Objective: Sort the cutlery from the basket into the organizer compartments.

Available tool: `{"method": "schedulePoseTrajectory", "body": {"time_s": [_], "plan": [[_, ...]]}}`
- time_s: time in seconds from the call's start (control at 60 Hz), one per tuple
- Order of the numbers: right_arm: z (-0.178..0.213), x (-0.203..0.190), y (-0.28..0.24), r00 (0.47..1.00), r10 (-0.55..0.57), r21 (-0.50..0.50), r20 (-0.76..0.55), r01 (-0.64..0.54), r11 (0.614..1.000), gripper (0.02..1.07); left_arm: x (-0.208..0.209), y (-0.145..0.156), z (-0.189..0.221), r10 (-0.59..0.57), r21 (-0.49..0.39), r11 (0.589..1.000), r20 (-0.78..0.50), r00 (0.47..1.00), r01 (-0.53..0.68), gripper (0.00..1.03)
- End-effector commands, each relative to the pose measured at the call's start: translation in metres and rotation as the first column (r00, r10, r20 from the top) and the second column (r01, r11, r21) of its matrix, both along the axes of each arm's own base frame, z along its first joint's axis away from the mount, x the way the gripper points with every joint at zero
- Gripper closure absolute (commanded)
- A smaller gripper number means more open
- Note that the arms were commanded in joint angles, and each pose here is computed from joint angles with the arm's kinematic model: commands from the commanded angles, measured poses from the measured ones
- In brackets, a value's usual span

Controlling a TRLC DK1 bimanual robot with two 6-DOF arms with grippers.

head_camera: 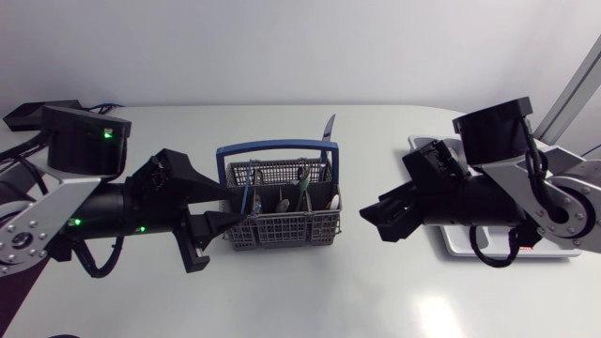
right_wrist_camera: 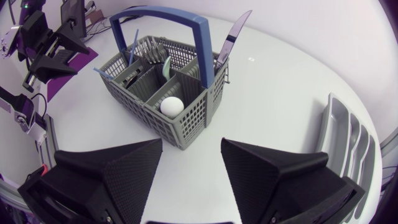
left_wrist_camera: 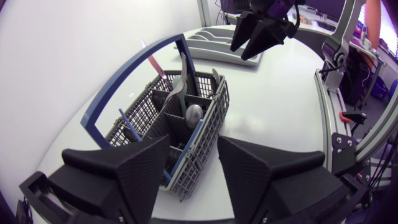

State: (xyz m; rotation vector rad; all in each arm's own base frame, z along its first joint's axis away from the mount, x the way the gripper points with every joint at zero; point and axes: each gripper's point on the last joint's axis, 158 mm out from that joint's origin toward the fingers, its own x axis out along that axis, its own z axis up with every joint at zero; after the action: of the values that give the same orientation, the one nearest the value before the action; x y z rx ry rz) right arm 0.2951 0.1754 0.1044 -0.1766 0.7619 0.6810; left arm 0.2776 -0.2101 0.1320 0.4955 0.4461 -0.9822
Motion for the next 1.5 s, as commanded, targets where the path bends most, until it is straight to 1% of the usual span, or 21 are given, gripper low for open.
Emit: {"method": "schedulePoseTrajectory", "body": {"time_s": [0.0,0.033,0.1,0.167,0.333,0.5,0.717,0.917,0.95,1.0,1.033,1.2,1.383,1.483], "plan": [[-0.015,-0.01,-0.001,0.999,0.024,-0.032,-0.027,-0.025,0.999,0.36,-0.004,-0.002,-0.021,-0.023,0.038,0.999,-0.019,1.0,0.024,0.46],[-0.016,-0.012,0.0,0.999,0.03,-0.036,-0.028,-0.031,0.999,0.34,-0.002,-0.002,-0.024,-0.022,0.046,0.999,-0.012,1.0,0.022,0.46],[-0.02,-0.01,-0.002,1.0,0.019,-0.078,-0.006,-0.019,0.997,0.34,0.002,0.001,-0.029,-0.004,0.067,0.998,0.006,1.0,0.003,0.46],[-0.024,-0.012,-0.002,1.0,0.021,-0.091,-0.004,-0.021,0.996,0.34,0.002,0.005,-0.033,0.002,0.076,0.997,0.007,1.0,-0.002,0.46],[-0.028,-0.012,-0.003,1.0,0.02,-0.099,-0.006,-0.021,0.995,0.34,-0.007,0.014,-0.035,0.015,0.083,0.996,0.007,1.0,-0.016,0.46],[-0.03,-0.014,0.0,1.0,0.029,-0.1,-0.008,-0.03,0.995,0.34,-0.017,0.019,-0.052,0.0,0.117,0.993,-0.012,1.0,0.001,0.46],[-0.034,-0.018,0.0,0.999,0.034,-0.104,-0.019,-0.036,0.994,0.34,-0.016,0.022,-0.062,-0.004,0.149,0.989,-0.006,1.0,0.005,0.47],[-0.035,-0.02,-0.001,0.999,0.034,-0.105,-0.022,-0.036,0.994,0.34,0.004,0.03,-0.075,0.028,0.173,0.985,-0.012,1.0,-0.025,0.47],[-0.035,-0.02,-0.001,0.999,0.035,-0.105,-0.02,-0.037,0.994,0.34,0.005,0.03,-0.077,0.031,0.174,0.984,-0.012,0.999,-0.029,0.49],[-0.035,-0.02,-0.001,0.999,0.034,-0.104,-0.02,-0.036,0.994,0.34,0.009,0.031,-0.079,0.035,0.174,0.984,-0.008,0.999,-0.033,0.61],[-0.036,-0.02,-0.001,0.999,0.035,-0.106,-0.021,-0.037,0.994,0.34,0.013,0.031,-0.079,0.038,0.173,0.984,-0.003,0.999,-0.037,0.66],[-0.037,-0.022,-0.002,0.999,0.036,-0.108,-0.023,-0.039,0.993,0.34,0.025,0.034,-0.08,0.058,0.171,0.984,0.006,0.998,-0.059,0.67],[-0.038,-0.023,-0.003,0.999,0.039,-0.11,-0.019,-0.041,0.993,0.34,0.016,0.033,-0.071,0.048,0.165,0.985,0.02,0.999,-0.051,0.67],[-0.036,-0.023,-0.002,0.999,0.04,-0.107,-0.016,-0.041,0.993,0.34,0.002,0.023,-0.054,0.016,0.145,0.989,0.042,0.999,-0.022,0.66]]}}
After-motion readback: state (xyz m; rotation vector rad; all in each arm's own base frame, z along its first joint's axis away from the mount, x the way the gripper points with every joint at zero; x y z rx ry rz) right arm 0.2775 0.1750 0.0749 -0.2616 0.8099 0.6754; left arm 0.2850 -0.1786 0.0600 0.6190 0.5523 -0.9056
